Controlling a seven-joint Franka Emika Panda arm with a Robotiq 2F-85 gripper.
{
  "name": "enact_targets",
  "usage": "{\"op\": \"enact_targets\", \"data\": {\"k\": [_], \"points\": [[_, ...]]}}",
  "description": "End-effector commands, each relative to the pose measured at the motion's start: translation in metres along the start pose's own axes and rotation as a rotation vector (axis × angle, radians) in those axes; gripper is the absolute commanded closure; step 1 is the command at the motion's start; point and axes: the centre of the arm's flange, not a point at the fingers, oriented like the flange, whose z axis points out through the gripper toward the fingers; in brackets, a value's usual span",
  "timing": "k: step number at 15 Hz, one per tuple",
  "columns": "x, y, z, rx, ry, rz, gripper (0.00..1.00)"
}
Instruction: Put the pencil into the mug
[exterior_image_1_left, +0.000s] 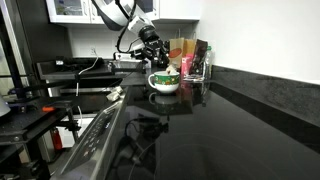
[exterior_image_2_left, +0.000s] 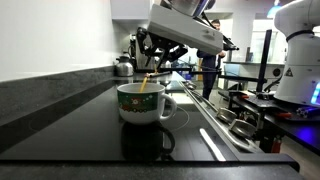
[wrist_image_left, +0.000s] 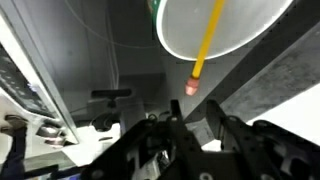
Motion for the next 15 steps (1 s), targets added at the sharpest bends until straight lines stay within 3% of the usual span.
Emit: {"op": "enact_targets", "data": {"k": [1,5,6,11,15], "points": [[-0.005,0.005,-0.005,-0.016,-0.067,-0.016,0.33],[0.013,-0.001,-0.016,-0.041,-0.224,0.02,0.03],[0.021,-0.005,-0.017,-0.045,-0.25,0.02,0.0],[0.051,-0.011,-0.018,-0.112,-0.354,-0.058,0.0],[0.056,-0.009,-0.021,-0.143,-0.371,-0.144,0.0]]}}
